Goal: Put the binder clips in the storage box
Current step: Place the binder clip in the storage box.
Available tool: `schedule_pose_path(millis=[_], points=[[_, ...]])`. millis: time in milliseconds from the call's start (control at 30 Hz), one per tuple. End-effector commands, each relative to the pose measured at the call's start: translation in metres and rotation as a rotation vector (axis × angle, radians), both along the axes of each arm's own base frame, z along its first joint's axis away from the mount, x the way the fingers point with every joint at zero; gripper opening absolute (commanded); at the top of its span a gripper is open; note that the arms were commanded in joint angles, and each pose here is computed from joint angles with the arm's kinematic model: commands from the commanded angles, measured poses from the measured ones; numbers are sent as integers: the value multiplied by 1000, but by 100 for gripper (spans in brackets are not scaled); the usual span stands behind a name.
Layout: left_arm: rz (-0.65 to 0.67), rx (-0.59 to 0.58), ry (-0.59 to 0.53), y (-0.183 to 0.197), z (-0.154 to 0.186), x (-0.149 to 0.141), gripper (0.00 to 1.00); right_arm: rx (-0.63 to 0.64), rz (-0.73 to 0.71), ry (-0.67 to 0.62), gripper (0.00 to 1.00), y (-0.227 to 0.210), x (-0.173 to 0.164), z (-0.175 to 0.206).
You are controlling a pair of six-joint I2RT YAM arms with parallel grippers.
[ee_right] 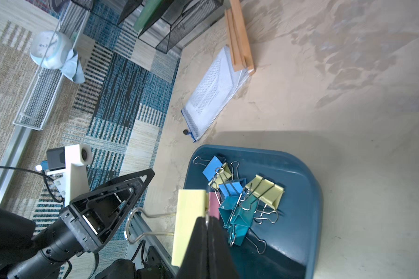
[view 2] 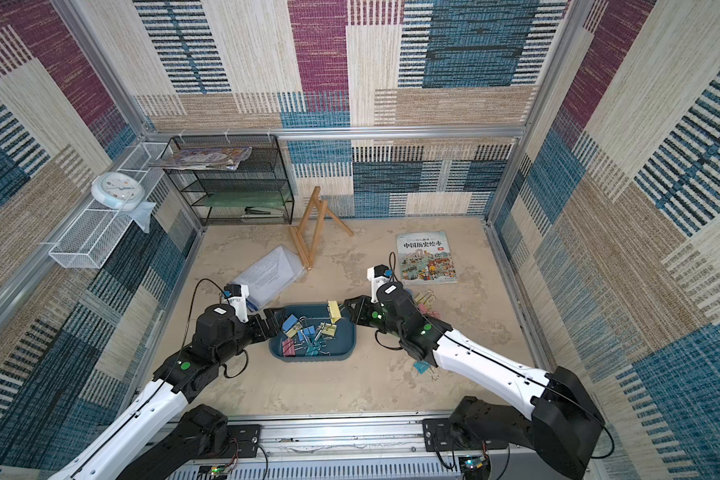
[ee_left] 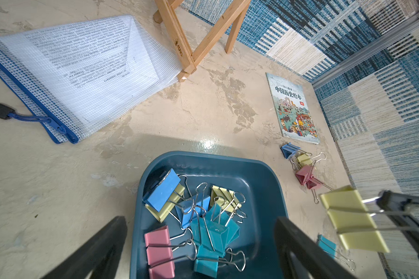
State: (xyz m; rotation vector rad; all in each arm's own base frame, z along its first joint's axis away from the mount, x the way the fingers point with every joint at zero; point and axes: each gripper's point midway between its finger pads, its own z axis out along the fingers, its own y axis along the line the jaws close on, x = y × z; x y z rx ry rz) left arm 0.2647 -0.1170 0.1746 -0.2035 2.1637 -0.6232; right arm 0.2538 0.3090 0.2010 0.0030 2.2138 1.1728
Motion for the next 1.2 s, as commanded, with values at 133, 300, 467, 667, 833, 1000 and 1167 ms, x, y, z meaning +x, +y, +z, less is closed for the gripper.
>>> schedule_pose_path(millis=[133, 300, 467, 667, 833, 1000, 1167], points=[[-6, -25, -22, -3, 9, 2, 99, -13, 54, 26, 0, 44, 7, -24], [-3, -15, -31, -1, 11, 1, 99, -109, 12, 62, 0, 51, 21, -59], [-3, -10, -33, -1, 11, 2, 99, -165, 13, 99, 0, 62, 30, -86], [-4, -4, -30, 0, 10, 1, 99, -225, -12, 135, 0, 65, 35, -111], [-4, 1, -37, 0, 11, 1, 99, -250, -2, 149, 2, 67, 33, -120], [-3, 5, -33, 1, 9, 1, 99, -243, -6, 115, 14, 65, 26, -110], [-5, 1, -30, 0, 8, 0, 99, -274, -40, 72, 26, 49, 27, -94]])
